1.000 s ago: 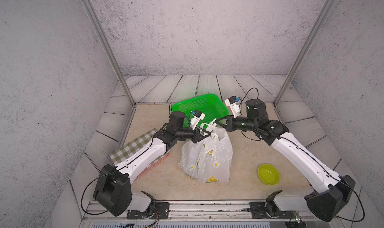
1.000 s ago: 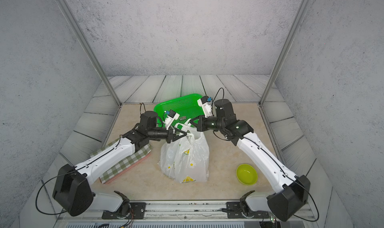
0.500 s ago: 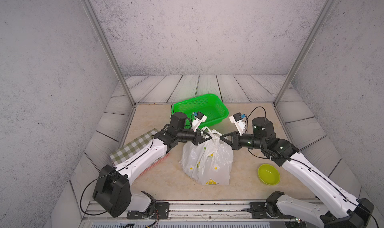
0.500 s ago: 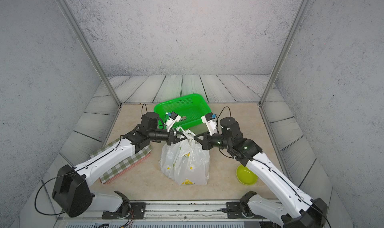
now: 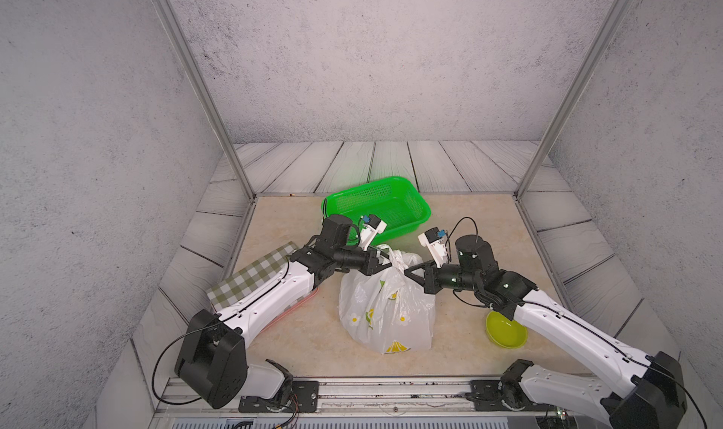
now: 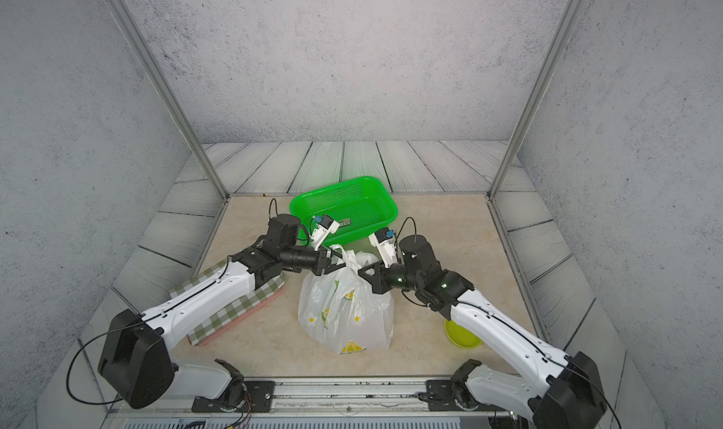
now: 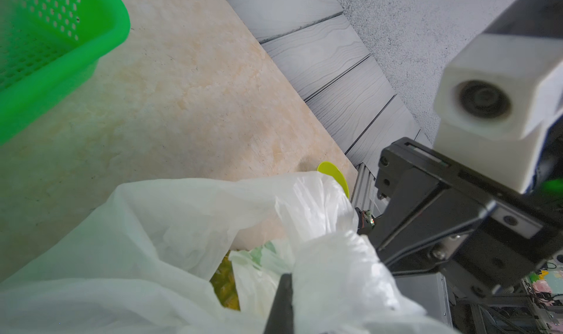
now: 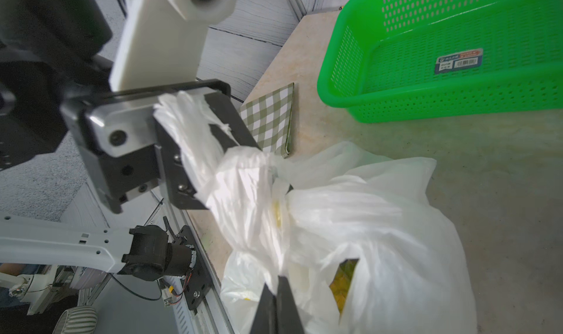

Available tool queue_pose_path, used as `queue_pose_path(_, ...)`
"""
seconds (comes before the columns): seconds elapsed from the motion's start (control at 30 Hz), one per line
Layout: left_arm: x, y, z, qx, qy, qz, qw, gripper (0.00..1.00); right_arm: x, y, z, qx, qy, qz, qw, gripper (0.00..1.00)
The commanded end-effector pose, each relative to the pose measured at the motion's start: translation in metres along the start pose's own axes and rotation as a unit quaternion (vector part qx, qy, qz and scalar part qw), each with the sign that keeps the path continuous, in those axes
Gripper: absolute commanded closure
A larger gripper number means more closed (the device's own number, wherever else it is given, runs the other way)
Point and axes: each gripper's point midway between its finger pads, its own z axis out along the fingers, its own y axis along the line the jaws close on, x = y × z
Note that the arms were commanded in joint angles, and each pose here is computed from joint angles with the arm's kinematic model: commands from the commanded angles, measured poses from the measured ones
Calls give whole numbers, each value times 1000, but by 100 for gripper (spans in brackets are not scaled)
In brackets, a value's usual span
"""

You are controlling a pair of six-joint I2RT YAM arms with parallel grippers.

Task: Place the pineapple into a plastic bag & tie a knot
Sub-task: Cross the plastic bag at the center of the board.

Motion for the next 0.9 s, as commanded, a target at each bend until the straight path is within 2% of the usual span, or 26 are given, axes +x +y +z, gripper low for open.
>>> queue_pose_path(0.0,-17,1,-14,-14,-35,15,999,99,24,-15,12,22,44,25,998,100)
queue_pose_path(0.2,-9,-6,-18,-4,-24,20,1000,100,-8,-5,-1,40,20,-6,999,99)
queue_pose_path(0.27,-7,-7,-19,-1,-23,23,999,100,-23,1,-11,50,9,-24,998,90)
queue_pose_path(0.33,-6,-9,-20,3,-22,24,999,100,-38,9,-24,59,-3,-44,997,76)
queue_pose_path(0.6,-6,-17,-23,13,-20,37,999,100,-86,26,-63,102,-40,-106,988,32)
queue_pose_path(0.67,-6,-19,-23,16,-19,39,999,100,-95,26,-64,108,-41,-115,987,29)
queue_pose_path(0.87,-7,-22,-23,22,-18,43,999,100,-98,22,-41,99,9,-120,988,31)
